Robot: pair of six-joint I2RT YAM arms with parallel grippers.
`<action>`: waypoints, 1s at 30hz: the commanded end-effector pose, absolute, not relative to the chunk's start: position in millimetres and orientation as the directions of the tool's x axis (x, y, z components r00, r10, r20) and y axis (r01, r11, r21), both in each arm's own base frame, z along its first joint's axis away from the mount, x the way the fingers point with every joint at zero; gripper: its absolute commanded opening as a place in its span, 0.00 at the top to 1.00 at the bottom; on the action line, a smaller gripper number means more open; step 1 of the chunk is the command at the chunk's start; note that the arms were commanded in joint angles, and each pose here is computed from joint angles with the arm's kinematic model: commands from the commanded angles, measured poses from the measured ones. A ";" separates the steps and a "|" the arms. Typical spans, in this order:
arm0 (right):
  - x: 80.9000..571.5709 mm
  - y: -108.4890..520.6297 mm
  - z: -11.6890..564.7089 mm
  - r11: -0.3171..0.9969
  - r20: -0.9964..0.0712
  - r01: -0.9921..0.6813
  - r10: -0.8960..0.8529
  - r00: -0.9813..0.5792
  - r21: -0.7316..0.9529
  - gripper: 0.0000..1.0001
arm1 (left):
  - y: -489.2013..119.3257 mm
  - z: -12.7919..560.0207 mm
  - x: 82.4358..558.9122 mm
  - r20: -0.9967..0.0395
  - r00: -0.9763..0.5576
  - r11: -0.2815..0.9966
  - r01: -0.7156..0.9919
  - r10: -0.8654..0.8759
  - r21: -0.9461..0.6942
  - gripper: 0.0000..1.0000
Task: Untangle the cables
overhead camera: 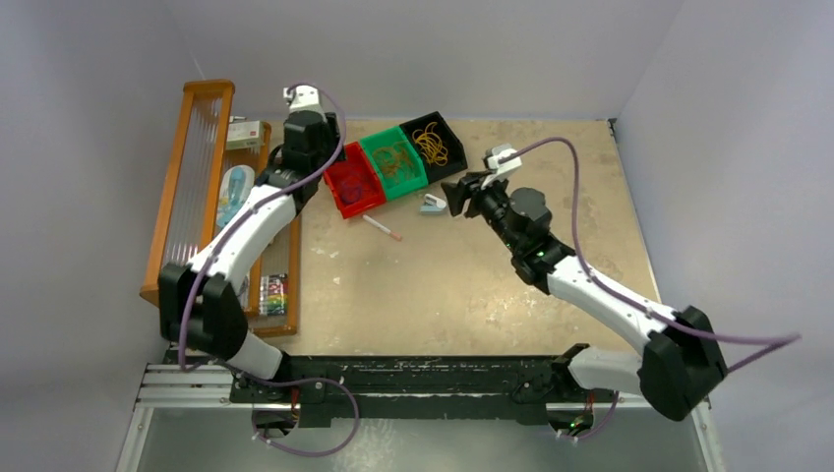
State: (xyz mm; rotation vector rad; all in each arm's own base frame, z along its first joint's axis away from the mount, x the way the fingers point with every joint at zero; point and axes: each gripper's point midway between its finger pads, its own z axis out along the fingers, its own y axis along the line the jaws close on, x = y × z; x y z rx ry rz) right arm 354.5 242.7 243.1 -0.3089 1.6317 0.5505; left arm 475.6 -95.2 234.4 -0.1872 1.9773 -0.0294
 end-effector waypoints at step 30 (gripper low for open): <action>260.7 50.2 302.3 0.939 -0.945 0.109 0.322 0.058 0.326 0.01 | -55.4 271.4 308.5 -0.900 -0.138 0.910 -0.089 -0.414 -0.405 0.25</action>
